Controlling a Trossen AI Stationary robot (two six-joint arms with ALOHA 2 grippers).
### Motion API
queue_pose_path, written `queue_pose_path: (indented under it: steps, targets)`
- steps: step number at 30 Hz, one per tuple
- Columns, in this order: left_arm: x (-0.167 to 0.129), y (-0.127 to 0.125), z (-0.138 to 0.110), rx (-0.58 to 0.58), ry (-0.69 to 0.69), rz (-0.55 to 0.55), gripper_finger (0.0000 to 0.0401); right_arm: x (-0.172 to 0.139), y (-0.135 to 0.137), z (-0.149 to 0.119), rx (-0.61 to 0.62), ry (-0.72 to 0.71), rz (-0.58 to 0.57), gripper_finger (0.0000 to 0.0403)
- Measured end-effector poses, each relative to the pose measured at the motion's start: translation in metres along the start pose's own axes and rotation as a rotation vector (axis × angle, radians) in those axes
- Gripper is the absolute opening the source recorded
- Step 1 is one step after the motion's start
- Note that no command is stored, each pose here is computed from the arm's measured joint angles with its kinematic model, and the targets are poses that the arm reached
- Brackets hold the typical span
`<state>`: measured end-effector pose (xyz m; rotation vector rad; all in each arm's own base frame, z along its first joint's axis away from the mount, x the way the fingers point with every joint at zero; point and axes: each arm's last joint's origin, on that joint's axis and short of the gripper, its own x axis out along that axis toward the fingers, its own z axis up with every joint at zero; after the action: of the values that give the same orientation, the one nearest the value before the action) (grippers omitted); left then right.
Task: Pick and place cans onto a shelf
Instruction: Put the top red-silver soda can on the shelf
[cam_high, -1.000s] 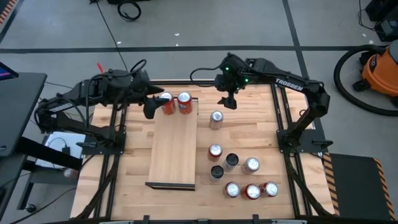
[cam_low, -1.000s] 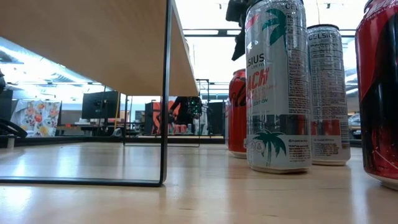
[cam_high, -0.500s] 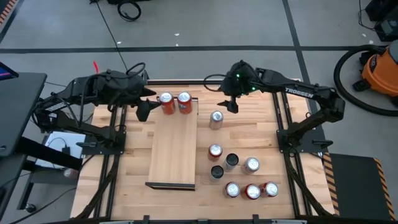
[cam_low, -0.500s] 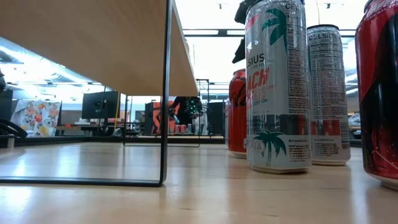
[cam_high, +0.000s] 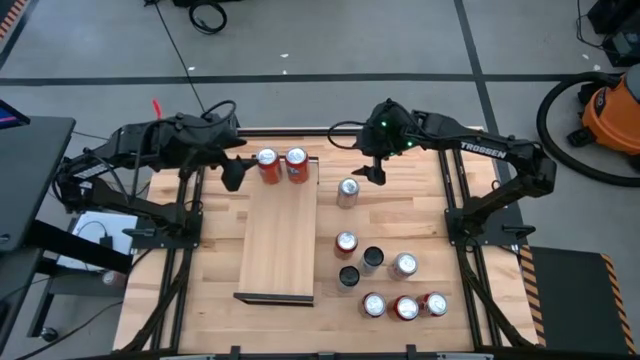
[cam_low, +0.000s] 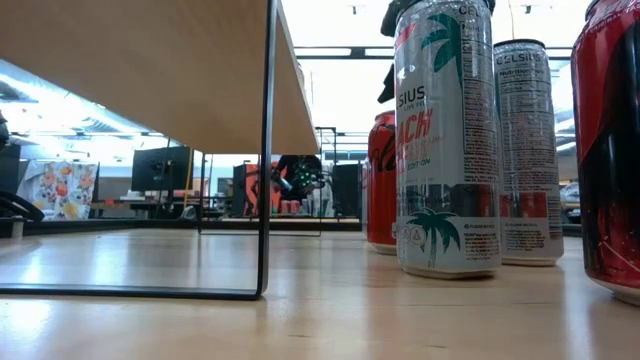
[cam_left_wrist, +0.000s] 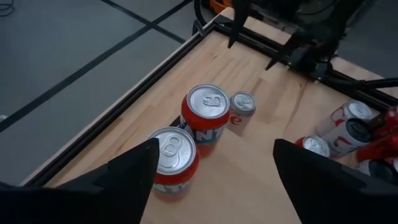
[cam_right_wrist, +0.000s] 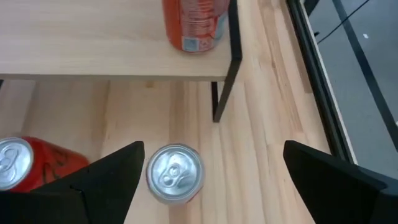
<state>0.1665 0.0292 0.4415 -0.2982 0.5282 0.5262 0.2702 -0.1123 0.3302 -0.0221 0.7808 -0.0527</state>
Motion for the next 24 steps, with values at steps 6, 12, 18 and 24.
queue_pose_path:
  steps: [6,12,18,24]
  targets:
    - [0.005,-0.002,0.000,-0.003,0.013,0.012,0.0348,0.007,0.006,0.001,-0.005,0.021,0.021,0.0399]
    - [0.004,-0.002,0.000,-0.004,0.020,-0.011,0.0348,0.019,0.010,0.004,-0.026,0.020,0.034,0.0399]
    - [0.004,-0.004,-0.003,0.009,0.066,-0.089,0.0348,0.028,0.009,0.000,0.022,0.074,0.027,0.0400]
    - [0.004,-0.004,-0.003,0.097,0.070,-0.106,0.0348,0.032,0.010,0.000,0.039,0.097,-0.035,0.0400]
